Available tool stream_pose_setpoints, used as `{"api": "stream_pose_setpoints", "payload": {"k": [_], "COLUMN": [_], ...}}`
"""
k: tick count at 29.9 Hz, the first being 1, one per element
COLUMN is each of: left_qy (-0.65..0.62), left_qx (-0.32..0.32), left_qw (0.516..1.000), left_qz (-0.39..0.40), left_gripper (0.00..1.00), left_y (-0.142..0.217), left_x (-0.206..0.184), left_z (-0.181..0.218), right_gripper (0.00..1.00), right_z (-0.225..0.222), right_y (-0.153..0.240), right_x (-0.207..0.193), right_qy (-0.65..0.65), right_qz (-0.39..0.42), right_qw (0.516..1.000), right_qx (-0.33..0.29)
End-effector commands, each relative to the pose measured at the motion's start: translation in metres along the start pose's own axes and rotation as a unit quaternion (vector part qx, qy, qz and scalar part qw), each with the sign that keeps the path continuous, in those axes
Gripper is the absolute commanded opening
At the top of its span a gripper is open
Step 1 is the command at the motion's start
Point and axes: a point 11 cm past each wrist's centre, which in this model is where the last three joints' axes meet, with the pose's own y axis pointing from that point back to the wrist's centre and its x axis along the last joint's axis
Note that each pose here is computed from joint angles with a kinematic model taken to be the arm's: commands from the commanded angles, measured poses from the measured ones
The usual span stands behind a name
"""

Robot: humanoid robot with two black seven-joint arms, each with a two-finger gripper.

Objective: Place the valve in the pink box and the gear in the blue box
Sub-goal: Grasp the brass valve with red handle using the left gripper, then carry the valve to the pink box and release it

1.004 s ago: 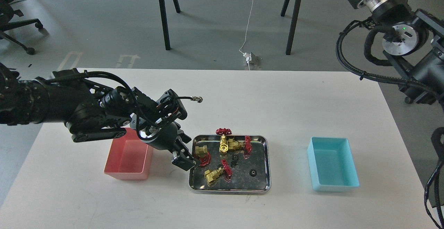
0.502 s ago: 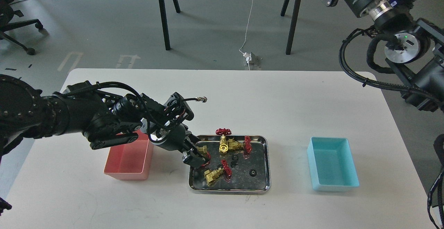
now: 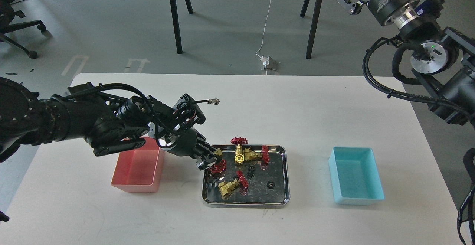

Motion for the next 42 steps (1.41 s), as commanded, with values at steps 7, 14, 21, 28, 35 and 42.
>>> {"api": "stream_pose_setpoints", "payload": {"k": [7, 14, 21, 28, 35, 42], "left_qy": [0.047, 0.102, 0.114, 0.131, 0.141, 0.145], "left_qx": [-0.02, 0.038, 0.077, 0.108, 0.111, 0.108], "left_qw": [0.993, 0.986, 0.989, 0.985, 0.983, 0.983], "left_qz": [0.105, 0.123, 0.05, 0.042, 0.028, 0.017], "left_gripper": [0.09, 0.09, 0.1, 0.1, 0.1, 0.11], "left_y": [0.095, 0.177, 0.165, 0.167, 0.15, 0.122], "left_x": [0.053, -0.019, -0.107, -0.128, -0.147, -0.161], "left_z": [0.004, -0.018, -0.033, -0.051, -0.057, -0.061], "right_gripper": [1.0, 1.0, 1.0, 1.0, 1.0, 1.0], "right_z": [-0.005, -0.047, -0.048, -0.046, -0.039, -0.03], "right_y": [-0.008, -0.036, -0.038, -0.036, -0.031, -0.025], "right_x": [-0.008, -0.012, -0.014, -0.013, -0.008, -0.002], "right_qy": [0.0, 0.051, 0.051, 0.05, 0.047, 0.044], "right_qz": [-0.009, 0.066, 0.068, 0.065, 0.07, 0.078], "right_qw": [1.0, 0.996, 0.995, 0.996, 0.996, 0.996], "right_qx": [0.007, 0.043, 0.045, 0.043, 0.036, 0.028]}}
